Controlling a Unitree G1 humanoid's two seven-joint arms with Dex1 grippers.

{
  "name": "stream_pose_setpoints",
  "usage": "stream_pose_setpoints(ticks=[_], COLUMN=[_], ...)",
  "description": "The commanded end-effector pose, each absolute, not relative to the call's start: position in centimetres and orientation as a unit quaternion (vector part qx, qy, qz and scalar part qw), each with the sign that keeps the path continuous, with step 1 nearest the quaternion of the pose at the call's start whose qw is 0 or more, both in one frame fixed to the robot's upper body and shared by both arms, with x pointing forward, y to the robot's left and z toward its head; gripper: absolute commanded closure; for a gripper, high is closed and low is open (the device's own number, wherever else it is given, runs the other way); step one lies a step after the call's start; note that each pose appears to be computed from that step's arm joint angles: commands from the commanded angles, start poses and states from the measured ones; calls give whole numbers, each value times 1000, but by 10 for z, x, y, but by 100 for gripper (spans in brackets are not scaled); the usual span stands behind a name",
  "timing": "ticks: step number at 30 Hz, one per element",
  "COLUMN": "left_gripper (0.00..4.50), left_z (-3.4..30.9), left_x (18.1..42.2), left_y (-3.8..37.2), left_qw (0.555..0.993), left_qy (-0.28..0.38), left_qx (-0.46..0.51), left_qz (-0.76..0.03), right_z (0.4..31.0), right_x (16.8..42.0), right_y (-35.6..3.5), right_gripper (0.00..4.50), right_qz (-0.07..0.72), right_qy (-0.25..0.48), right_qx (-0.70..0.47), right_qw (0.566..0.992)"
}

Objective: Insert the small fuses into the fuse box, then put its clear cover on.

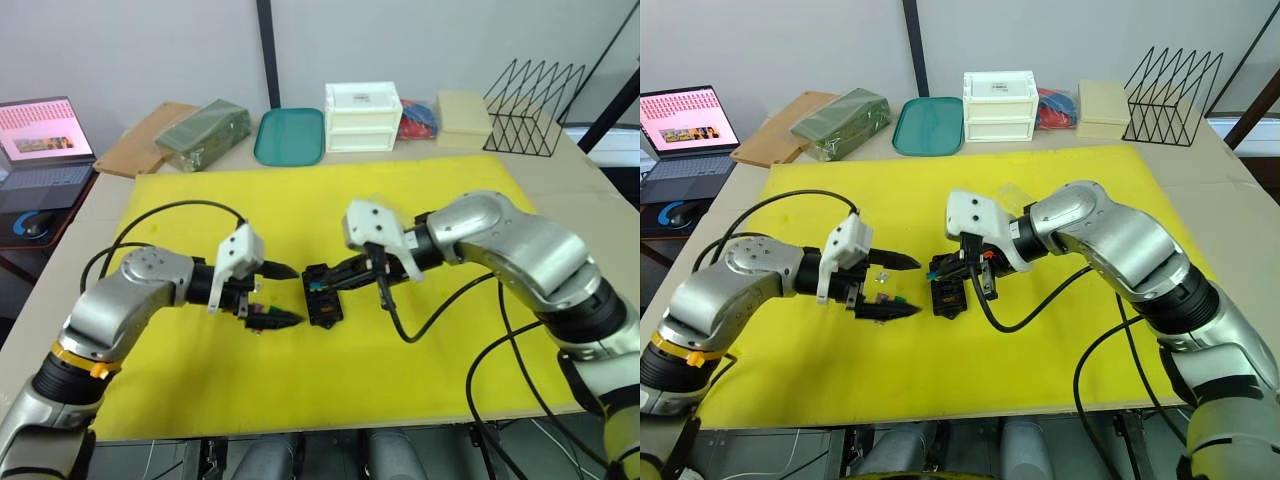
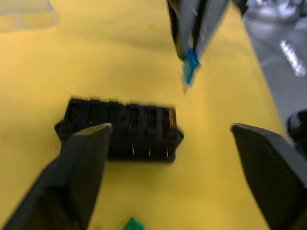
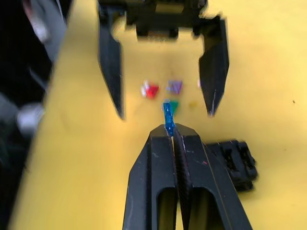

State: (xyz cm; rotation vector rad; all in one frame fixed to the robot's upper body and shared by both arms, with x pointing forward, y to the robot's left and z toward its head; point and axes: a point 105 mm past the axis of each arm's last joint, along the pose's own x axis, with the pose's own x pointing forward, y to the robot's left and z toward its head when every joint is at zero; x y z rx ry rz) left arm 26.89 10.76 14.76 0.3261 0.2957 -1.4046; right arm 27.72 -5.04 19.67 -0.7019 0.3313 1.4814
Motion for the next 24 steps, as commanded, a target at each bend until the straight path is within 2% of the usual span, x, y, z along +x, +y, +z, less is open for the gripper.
stream_pose_setpoints(ticks=[1, 24], left_gripper=[3, 3], left_z=[142, 134], left_x=[270, 272], left_y=[111, 104], left_qw=[738, 746], left_qy=[127, 111], left_qx=[189, 190], left_qz=[-635, -629], right_z=[196, 178], right_x=[280, 289], right_y=[-50, -48], right_gripper=[450, 450], right_qz=[663, 657], right_qy=[129, 153], right_qx=[-356, -370], right_qw=[646, 639])
